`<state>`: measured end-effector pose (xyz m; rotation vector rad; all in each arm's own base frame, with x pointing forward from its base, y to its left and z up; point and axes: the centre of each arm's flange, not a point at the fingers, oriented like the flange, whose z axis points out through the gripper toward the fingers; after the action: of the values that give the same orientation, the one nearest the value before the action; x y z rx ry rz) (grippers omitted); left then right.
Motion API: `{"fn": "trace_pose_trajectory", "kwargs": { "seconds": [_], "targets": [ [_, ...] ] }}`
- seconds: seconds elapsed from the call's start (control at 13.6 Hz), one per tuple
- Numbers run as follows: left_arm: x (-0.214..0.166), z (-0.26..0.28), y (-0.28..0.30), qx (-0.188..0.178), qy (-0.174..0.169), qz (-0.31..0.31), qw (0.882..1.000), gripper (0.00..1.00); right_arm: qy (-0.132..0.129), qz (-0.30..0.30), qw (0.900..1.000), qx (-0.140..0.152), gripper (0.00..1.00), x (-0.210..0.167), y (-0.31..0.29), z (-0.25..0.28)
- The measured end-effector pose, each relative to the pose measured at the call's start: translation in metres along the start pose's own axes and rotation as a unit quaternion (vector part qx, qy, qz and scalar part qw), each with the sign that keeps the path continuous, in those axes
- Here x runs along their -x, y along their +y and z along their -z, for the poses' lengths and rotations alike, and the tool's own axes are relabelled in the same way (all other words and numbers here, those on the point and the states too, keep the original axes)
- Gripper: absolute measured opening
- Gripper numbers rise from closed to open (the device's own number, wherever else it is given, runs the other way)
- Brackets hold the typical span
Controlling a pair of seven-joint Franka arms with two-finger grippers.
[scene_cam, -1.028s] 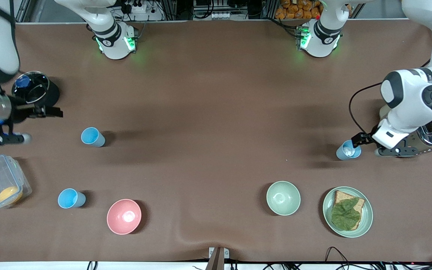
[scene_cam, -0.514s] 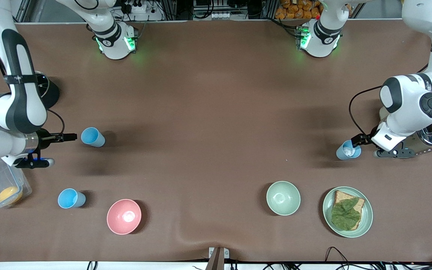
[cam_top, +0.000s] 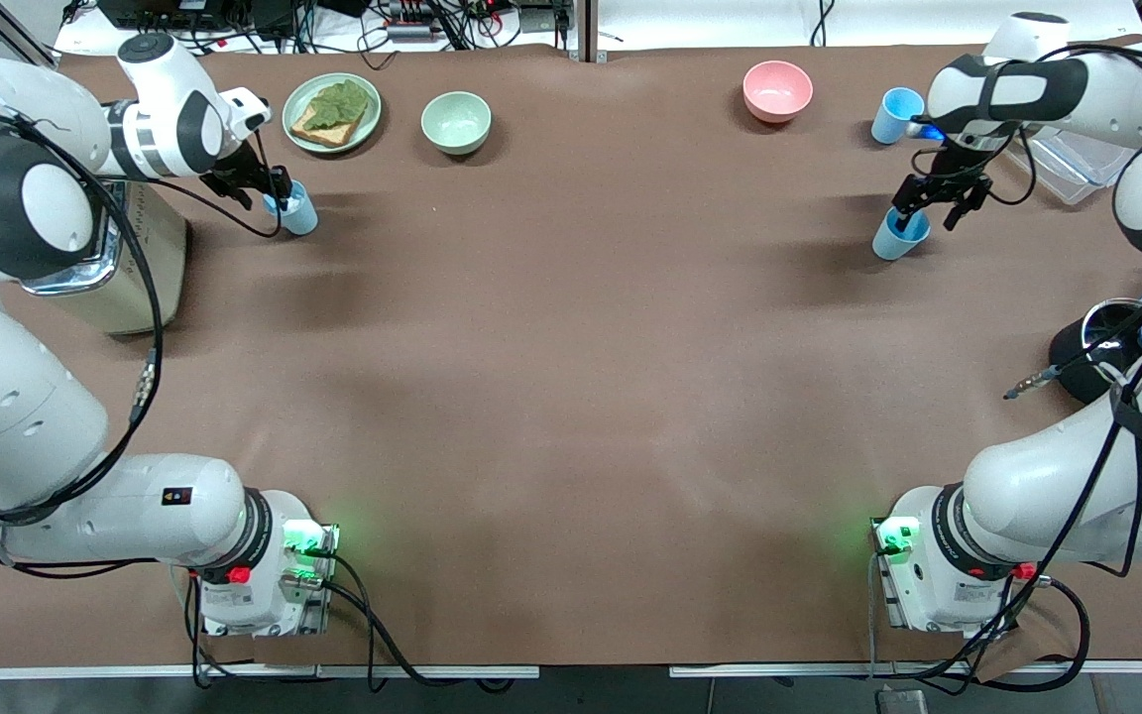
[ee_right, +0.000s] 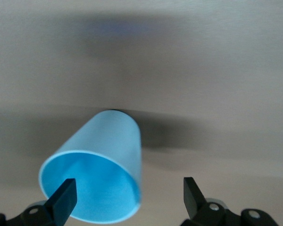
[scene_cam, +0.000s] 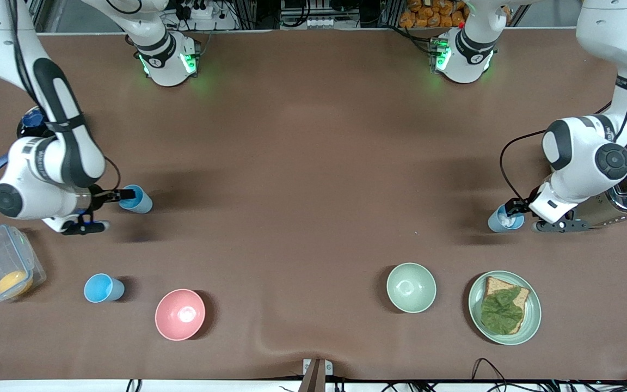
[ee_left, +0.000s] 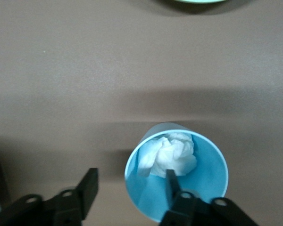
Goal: Stack blue cups with both arms
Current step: 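Lift both blue cups and carry them toward each other mid-table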
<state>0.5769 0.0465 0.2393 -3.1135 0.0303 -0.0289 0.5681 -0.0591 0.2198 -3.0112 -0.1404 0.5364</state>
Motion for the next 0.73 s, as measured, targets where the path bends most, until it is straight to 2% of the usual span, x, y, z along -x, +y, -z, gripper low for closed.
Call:
{"fn": "trace_pose_trajectory", "kwargs": {
  "seconds": [0.07,0.15,0.37,0.51,0.66,0.73],
  "targets": [
    [-0.002,-0.002,0.001,0.000,0.000,-0.001,1.000,0.50,0.005,0.001,1.000,0.002,1.00,0.000,-0.002,-0.006],
    [-0.003,-0.003,0.003,0.000,0.000,-0.003,1.000,0.39,0.011,0.001,1.000,0.003,0.90,0.001,-0.001,-0.012],
    [-0.010,0.001,0.032,0.003,0.004,-0.024,1.000,0.04,0.016,0.000,1.000,0.004,0.53,0.003,0.001,-0.016],
    [-0.013,0.010,0.070,0.015,-0.002,-0.032,0.999,0.04,0.017,0.002,1.000,0.005,0.29,0.003,0.000,-0.014],
    [-0.017,0.033,0.127,0.031,-0.016,-0.005,0.999,0.04,0.018,0.007,1.000,0.005,0.07,0.003,0.000,-0.013],
    [-0.018,0.048,0.162,0.039,-0.022,0.017,0.999,0.04,0.018,0.007,1.000,0.005,0.04,0.003,0.000,-0.012]
  ]
}}
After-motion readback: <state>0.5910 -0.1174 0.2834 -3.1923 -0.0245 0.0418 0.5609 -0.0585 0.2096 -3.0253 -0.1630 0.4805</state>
